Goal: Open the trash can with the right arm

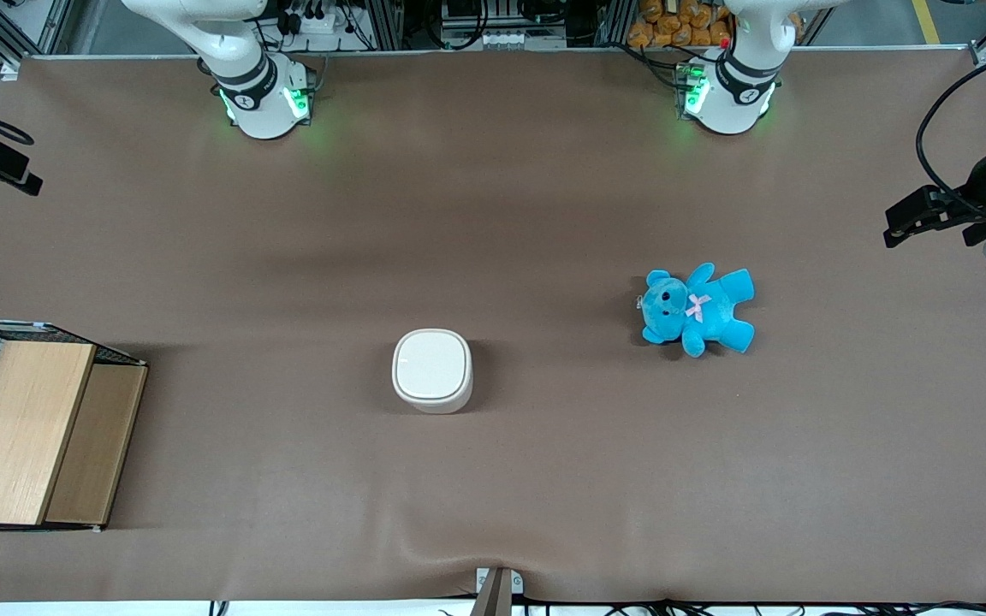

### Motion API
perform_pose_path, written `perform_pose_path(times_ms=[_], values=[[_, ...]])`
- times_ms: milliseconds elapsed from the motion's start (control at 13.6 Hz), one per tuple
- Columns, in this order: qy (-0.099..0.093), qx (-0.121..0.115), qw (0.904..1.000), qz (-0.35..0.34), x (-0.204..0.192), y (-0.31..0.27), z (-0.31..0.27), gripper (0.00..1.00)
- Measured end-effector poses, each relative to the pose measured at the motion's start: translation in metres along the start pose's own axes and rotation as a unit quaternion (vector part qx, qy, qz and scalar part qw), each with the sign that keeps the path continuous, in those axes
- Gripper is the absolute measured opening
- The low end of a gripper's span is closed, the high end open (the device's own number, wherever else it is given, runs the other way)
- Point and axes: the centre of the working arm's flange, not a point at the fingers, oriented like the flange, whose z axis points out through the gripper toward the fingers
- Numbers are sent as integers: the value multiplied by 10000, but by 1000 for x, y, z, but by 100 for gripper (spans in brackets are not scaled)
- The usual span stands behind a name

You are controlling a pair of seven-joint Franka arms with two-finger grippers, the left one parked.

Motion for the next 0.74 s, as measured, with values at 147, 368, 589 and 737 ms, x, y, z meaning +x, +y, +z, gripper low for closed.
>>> perform_pose_path(times_ms=[147, 368, 589, 737], values=[[15, 1, 10000, 2, 0, 0, 0, 100], [25, 9, 10000, 2, 1, 0, 0, 100], [21, 21, 10000, -31, 0, -3, 0, 100], [-19, 10, 9999, -141, 2, -15, 4, 100]])
